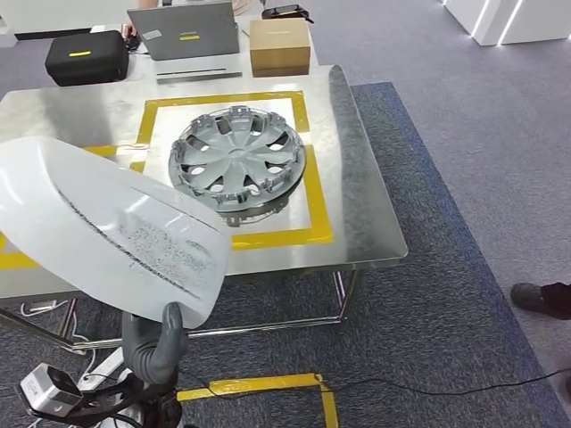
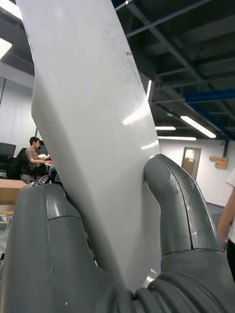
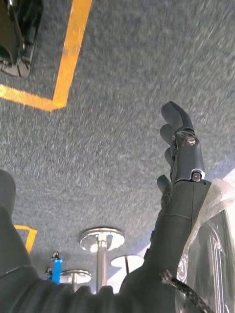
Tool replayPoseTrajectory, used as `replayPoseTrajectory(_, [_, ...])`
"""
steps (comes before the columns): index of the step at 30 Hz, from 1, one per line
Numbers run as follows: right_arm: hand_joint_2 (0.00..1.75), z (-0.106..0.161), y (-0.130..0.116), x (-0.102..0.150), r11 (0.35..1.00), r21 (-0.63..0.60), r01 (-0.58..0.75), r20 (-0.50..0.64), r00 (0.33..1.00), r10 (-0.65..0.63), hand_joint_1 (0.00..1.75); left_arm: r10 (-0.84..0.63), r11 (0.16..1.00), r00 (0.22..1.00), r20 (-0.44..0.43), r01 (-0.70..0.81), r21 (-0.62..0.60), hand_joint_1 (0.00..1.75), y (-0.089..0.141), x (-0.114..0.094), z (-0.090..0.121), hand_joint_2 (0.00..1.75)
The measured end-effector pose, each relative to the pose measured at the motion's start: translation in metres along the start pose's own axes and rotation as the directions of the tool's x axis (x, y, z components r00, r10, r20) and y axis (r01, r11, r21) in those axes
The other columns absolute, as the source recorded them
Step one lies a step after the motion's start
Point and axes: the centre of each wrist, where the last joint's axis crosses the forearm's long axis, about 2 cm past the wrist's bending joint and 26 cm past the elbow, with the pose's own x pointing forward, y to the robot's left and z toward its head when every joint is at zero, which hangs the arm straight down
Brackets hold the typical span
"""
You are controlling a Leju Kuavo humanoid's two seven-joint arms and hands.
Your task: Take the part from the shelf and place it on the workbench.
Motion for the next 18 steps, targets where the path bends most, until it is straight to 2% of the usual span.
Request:
replayPoseTrajectory(8, [1.75,0.0007,0.0019,-0.0011,1.000,0.005,0.009,-0.009,1.000,-0.009,0.00,-0.024,0.999,0.999,-0.035,0.025,0.045,1.75,0.0023,-0.0002,0.0039,1.75])
replayPoseTrajectory(18, [1.75,-0.0001,-0.0008,0.0016,1.000,0.001,0.016,-0.009,1.000,-0.016,0.00,-0.004,0.996,1.000,-0.027,0.007,0.092,1.75,0.0014,-0.0004,0.0030,1.75])
